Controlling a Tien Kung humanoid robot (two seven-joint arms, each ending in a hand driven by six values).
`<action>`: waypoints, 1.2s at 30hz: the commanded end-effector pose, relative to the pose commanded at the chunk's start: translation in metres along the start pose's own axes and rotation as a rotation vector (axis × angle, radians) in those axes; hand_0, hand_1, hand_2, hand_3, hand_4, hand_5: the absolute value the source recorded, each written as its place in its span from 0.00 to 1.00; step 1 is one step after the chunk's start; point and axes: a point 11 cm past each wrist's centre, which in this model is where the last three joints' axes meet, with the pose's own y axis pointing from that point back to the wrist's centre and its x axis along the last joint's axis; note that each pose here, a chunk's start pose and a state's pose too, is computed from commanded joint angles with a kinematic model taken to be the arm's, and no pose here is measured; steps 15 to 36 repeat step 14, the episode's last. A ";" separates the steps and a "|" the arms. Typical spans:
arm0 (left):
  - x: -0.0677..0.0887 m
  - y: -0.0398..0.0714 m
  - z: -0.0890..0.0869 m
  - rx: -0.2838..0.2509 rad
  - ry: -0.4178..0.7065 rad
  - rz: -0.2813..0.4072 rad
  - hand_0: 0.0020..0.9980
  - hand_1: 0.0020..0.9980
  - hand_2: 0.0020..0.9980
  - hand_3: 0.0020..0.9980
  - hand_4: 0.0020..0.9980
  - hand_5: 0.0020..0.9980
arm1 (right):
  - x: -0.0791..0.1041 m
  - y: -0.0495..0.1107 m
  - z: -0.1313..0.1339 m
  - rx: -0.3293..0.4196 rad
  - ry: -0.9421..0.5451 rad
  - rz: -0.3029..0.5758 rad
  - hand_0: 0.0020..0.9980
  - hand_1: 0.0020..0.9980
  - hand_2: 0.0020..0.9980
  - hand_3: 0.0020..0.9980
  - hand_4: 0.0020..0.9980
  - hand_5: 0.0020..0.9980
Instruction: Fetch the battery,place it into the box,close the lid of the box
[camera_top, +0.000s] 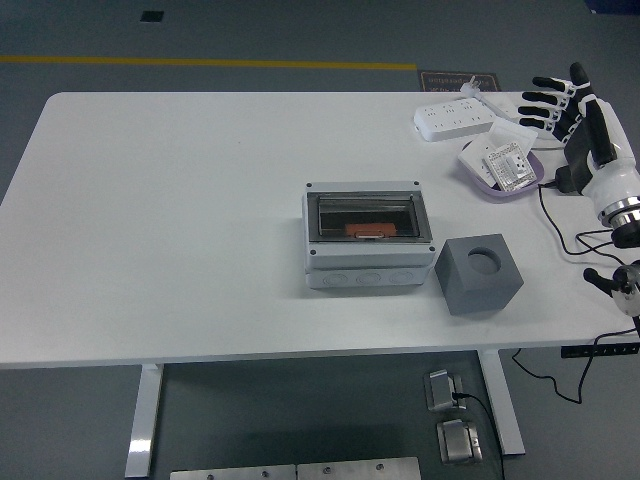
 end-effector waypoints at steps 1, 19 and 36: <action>0.000 0.000 0.000 0.000 0.000 0.000 0.47 0.57 0.54 0.54 0.34 0.00 | 0.000 0.000 0.000 0.001 -0.001 0.002 0.63 0.62 0.65 0.69 0.91 1.00; -0.001 0.000 0.000 -0.002 0.004 -0.001 0.47 0.57 0.54 0.54 0.34 0.00 | 0.003 0.001 -0.002 0.007 -0.004 0.010 0.63 0.62 0.65 0.69 0.92 1.00; -0.001 0.000 0.000 -0.002 0.004 -0.001 0.47 0.57 0.54 0.54 0.34 0.00 | 0.003 0.001 -0.002 0.007 -0.004 0.010 0.63 0.62 0.65 0.69 0.92 1.00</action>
